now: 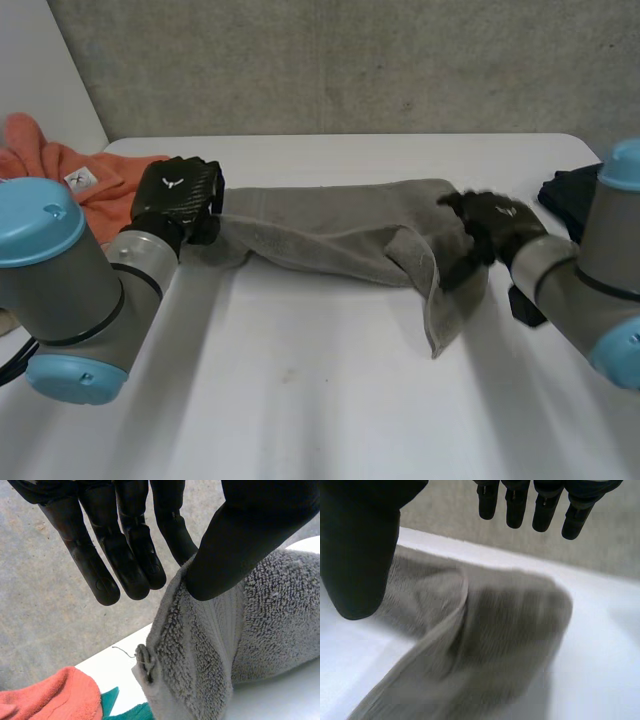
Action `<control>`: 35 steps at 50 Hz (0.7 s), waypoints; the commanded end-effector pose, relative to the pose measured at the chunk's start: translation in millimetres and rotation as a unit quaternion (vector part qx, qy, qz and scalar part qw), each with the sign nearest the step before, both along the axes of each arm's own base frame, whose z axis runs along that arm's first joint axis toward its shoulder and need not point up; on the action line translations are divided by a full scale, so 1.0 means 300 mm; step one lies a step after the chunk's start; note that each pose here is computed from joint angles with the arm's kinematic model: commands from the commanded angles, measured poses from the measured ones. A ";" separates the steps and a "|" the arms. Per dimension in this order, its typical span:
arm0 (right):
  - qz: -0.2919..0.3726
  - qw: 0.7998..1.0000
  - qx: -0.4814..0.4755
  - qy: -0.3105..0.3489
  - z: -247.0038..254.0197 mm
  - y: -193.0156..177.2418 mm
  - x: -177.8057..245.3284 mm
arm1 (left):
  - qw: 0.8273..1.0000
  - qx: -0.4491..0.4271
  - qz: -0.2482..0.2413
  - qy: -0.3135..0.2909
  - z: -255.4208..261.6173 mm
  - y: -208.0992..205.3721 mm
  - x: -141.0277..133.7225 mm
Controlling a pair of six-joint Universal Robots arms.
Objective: Fold the laundry.
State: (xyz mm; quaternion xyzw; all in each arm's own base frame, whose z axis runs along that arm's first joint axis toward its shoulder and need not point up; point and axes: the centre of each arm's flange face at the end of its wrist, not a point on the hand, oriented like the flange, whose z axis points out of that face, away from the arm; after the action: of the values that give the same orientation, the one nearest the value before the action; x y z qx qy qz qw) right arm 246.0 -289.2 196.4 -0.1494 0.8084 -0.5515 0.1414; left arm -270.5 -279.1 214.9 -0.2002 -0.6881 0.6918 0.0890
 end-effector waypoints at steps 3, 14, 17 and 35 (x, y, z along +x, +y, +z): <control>-0.024 0.994 0.100 -0.027 -0.130 0.110 -0.041 | 1.000 0.004 0.001 -0.002 0.002 0.022 0.016; -0.050 0.997 0.057 0.006 -0.221 0.127 0.038 | 1.000 0.009 -0.001 -0.003 -0.006 0.027 0.022; -0.060 0.997 0.052 0.021 -0.247 0.133 0.057 | 1.000 0.010 0.001 -0.003 -0.008 0.027 0.024; -0.121 0.984 -0.107 0.075 -0.096 -0.038 -0.034 | 1.000 0.000 0.023 0.007 0.044 0.022 0.076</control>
State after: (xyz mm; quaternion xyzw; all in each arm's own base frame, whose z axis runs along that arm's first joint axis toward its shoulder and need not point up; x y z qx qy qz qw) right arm 258.4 -281.1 124.9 -0.0931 0.8080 -0.5810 0.0297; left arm -259.3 -270.1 214.3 -0.1937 -0.6977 0.6840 0.0880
